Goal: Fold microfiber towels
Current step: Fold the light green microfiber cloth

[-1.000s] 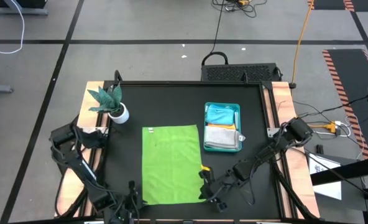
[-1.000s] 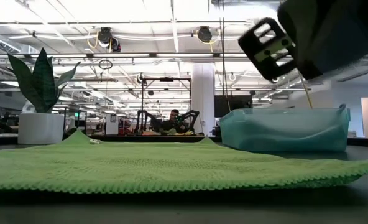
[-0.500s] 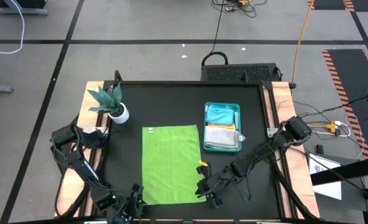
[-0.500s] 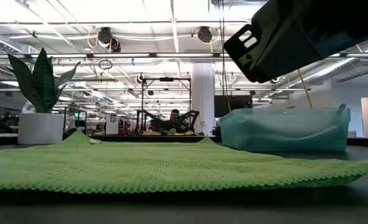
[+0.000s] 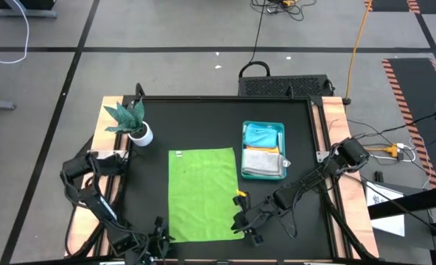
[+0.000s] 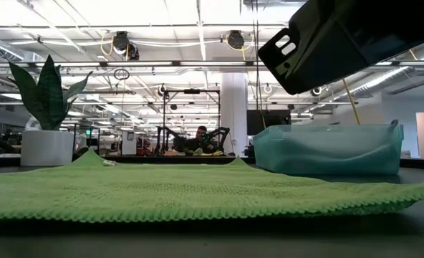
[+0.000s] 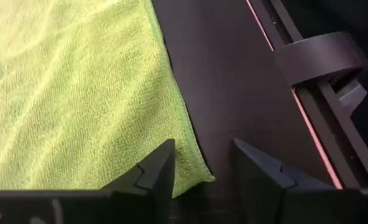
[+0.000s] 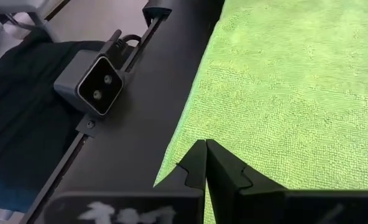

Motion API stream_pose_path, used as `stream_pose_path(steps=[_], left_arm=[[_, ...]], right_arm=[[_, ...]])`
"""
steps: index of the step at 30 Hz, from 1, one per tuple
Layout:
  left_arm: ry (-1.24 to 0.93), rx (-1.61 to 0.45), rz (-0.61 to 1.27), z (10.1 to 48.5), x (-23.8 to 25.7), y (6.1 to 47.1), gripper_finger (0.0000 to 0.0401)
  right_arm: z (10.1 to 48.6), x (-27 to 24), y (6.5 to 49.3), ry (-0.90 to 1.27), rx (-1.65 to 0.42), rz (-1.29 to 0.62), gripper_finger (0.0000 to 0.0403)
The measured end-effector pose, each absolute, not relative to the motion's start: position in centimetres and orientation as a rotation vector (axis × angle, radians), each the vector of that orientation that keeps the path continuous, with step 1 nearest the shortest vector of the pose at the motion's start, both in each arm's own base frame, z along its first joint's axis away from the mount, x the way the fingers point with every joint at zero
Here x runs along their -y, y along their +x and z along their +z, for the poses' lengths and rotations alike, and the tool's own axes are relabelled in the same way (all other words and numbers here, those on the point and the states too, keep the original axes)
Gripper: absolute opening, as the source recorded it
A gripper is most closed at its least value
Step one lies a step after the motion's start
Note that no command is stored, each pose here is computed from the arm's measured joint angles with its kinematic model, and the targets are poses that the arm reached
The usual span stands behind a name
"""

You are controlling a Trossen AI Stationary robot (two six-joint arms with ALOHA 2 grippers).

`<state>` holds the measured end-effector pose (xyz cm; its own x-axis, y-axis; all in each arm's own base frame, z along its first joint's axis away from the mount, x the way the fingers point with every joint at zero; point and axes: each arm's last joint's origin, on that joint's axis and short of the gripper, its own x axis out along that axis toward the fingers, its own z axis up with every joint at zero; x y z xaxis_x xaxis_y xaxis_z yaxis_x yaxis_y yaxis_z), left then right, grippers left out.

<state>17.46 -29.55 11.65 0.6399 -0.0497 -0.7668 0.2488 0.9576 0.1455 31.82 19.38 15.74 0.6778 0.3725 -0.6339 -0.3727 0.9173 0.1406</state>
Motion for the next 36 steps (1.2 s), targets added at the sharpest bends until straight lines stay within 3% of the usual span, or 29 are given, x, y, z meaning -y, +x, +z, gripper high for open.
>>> stream_pose_path(steps=[12, 17, 25, 31, 36], left_arm=[[0.237, -0.896, -0.065, 12.0, 28.7, 17.4, 0.0056], [0.228, -0.91, -0.042, 14.1, 29.0, 17.8, 0.001], [0.212, -0.874, -0.012, 17.0, 30.1, 19.2, 0.003], [0.208, -0.889, 0.016, 17.1, 29.3, 20.2, 0.0032], [0.195, -0.894, 0.046, 17.1, 28.7, 21.2, 0.0033]], right_arm=[[15.8, -19.4, 31.9, -0.004, -0.696, 0.404, 0.0], [17.0, -19.8, 32.6, -0.008, -0.541, 0.444, 0.0001], [17.0, -20.5, 34.0, -0.109, -0.341, 0.414, 0.0063], [14.6, -21.4, 36.6, -0.166, -0.341, 0.36, 0.0138], [13.4, -22.5, 39.9, -0.187, -0.318, 0.35, 0.0175]])
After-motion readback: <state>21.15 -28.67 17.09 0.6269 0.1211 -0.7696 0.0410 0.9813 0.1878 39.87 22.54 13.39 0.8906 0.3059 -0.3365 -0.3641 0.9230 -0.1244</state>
